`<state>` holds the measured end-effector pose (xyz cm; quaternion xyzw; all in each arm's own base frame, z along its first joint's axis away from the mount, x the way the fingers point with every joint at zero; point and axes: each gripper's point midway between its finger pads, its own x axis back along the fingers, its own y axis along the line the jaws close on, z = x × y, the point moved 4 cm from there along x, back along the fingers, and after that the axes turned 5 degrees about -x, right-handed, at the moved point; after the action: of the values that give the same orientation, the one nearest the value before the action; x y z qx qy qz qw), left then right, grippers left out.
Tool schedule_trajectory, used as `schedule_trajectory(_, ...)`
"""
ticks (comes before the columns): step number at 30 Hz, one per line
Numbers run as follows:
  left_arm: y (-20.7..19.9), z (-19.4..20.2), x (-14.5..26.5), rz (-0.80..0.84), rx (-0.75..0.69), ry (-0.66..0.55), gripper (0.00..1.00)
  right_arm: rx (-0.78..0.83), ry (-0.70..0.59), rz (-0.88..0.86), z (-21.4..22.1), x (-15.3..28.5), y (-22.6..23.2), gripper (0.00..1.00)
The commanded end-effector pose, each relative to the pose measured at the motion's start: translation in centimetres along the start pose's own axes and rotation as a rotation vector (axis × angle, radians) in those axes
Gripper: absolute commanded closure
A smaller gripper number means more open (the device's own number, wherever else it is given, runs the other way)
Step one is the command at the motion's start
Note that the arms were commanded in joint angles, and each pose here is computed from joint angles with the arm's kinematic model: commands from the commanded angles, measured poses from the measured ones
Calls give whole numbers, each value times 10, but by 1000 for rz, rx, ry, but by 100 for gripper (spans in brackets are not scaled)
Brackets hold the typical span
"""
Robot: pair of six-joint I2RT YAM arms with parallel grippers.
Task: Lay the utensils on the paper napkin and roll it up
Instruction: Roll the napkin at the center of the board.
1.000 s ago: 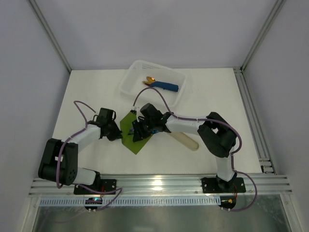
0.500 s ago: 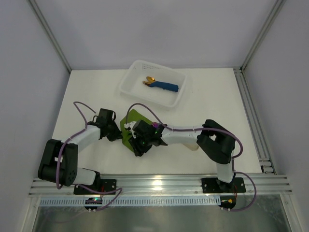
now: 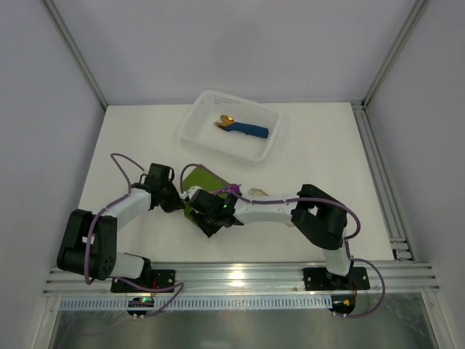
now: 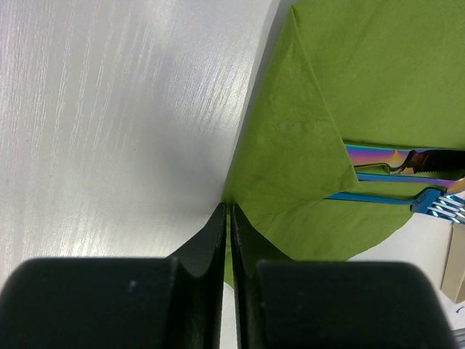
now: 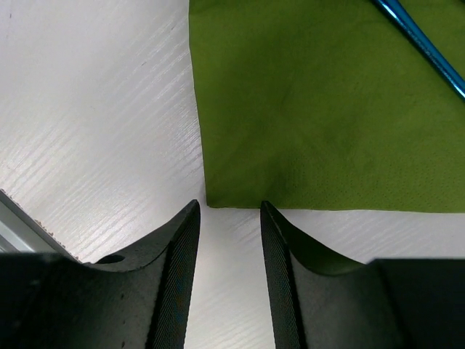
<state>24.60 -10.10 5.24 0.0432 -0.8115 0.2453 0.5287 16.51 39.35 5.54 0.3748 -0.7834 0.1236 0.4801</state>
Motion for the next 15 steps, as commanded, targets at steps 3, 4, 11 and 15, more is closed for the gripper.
schedule_trajectory(3,1,2,1,9,10,-1,95,43,-14,81,-1,-1,2,58)
schedule_trajectory(4,1,2,2,10,11,-2,95,46,-14,90,0,-1,2,58)
schedule_trajectory(11,0,1,3,14,13,-5,95,74,7,116,6,-9,4,58)
schedule_trajectory(15,0,2,3,14,14,-3,95,71,1,106,5,-11,6,59)
